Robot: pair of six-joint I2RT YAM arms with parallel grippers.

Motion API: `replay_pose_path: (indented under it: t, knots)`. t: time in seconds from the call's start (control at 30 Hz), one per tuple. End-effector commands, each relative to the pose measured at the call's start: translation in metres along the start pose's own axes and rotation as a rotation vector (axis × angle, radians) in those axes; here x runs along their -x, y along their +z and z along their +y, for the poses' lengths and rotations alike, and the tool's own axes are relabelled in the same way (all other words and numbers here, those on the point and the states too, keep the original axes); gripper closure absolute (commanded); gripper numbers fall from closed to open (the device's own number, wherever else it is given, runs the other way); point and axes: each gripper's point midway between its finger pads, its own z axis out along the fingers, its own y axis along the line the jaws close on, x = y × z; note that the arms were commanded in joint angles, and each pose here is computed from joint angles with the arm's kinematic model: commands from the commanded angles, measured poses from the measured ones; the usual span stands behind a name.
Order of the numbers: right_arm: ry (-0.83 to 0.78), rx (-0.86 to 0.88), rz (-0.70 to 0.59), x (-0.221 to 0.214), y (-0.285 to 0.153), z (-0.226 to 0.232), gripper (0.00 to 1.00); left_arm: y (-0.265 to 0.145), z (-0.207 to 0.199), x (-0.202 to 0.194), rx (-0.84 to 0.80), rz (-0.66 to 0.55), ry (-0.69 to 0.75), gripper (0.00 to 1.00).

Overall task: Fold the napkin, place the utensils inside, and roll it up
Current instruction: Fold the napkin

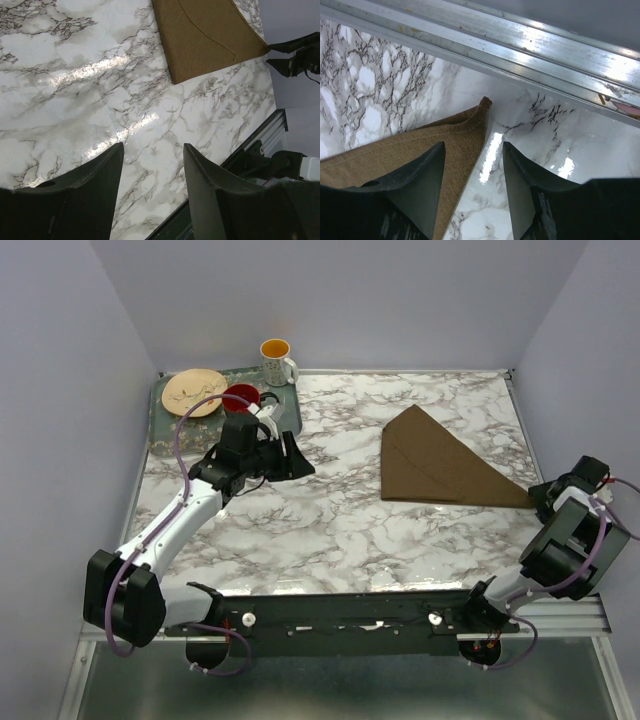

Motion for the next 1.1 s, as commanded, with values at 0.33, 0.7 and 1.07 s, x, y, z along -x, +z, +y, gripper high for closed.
replay_pose_path:
  t: [0.33, 0.7, 1.07]
  knots:
    - [-0.035, -0.006, 0.005, 0.015, 0.016, 0.009, 0.47, 0.005, -0.009, 0.006, -0.017, -0.015, 0.011, 0.4]
    - [-0.036, -0.073, 0.087, 0.0, 0.028, 0.004, 0.47, 0.005, -0.01, 0.006, -0.025, -0.021, 0.009, 0.4]
    - [-0.073, -0.076, -0.015, 0.016, 0.012, -0.001, 0.36, 0.004, -0.012, 0.006, -0.031, -0.014, 0.02, 0.4]
